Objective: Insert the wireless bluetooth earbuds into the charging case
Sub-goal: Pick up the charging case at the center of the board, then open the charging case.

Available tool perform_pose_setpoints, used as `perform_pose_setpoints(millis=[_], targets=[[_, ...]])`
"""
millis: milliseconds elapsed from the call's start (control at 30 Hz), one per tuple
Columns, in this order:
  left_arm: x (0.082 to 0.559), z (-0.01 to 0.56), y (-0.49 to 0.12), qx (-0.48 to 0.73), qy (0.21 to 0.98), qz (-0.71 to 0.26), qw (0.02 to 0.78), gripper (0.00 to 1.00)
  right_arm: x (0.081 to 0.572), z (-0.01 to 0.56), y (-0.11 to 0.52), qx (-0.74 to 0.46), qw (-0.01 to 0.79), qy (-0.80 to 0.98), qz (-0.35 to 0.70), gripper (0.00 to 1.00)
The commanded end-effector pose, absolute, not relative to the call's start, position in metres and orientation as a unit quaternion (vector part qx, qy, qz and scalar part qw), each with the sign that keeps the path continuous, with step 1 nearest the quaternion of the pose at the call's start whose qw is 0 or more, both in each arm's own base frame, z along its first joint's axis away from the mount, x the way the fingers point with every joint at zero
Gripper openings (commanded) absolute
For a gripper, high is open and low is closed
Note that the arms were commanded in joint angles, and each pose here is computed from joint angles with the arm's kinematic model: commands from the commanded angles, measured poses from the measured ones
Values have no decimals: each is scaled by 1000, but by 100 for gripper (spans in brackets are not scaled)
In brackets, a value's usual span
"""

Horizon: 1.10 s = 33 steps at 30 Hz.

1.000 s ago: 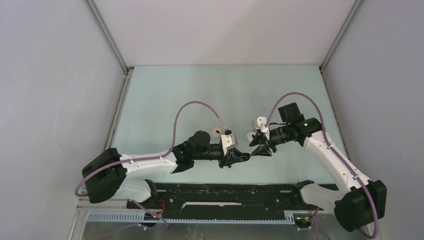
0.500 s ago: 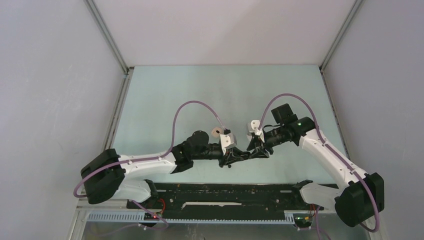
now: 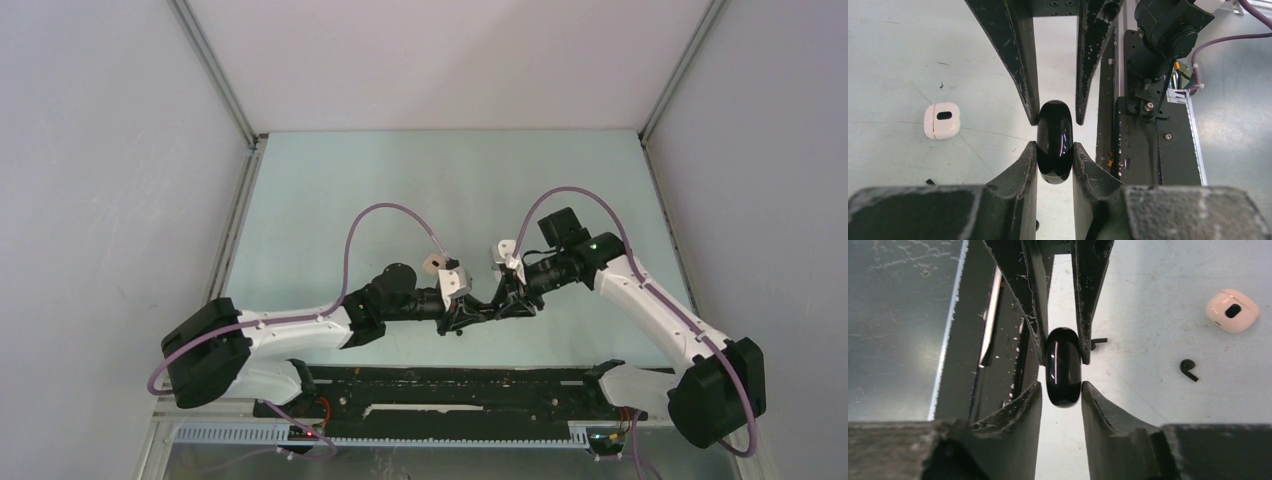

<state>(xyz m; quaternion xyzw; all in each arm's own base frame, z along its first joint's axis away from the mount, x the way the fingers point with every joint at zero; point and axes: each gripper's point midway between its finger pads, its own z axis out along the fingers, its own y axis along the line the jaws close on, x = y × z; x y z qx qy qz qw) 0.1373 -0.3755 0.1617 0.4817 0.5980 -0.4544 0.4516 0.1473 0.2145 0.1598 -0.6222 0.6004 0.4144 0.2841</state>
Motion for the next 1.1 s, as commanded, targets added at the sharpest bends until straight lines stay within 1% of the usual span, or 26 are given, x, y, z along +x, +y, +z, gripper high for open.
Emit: perform_pose_setpoints(millis=[0,67,133,167,200,233,300,367,467,533,767,900,1067], targets=[[136,185,-380,474,568,-471,481,20,144,179,225,-622,290,574,446,42],[136,185,-380,473,567,-472,481,20,143,179,225,-623,288,573,448,43],[136,185,-380,472,566,-473,483,21,143,178,226,-623,286,573,448,41],[136,186,-380,471,566,-473,483,22,143,178,226,-622,286,573,449,37],[137,185,-380,471,567,-472,484,24,143,178,226,-621,286,574,450,30],[138,185,-380,469,569,-471,484,27,144,179,226,-621,287,574,451,26],[140,183,-378,465,574,-466,488,37,144,183,227,-619,289,572,454,13],[143,182,-375,455,578,-461,497,45,146,189,227,-611,295,572,461,5],[144,181,-369,436,574,-464,515,52,149,197,224,-595,308,572,473,4],[141,182,-366,430,568,-473,518,55,150,203,222,-585,314,571,483,4],[132,194,-373,414,542,-519,515,58,150,208,222,-577,320,566,493,5],[135,195,-378,398,540,-534,514,59,148,210,221,-576,321,565,496,5],[133,200,-382,383,528,-563,507,56,148,211,220,-573,324,565,497,6]])
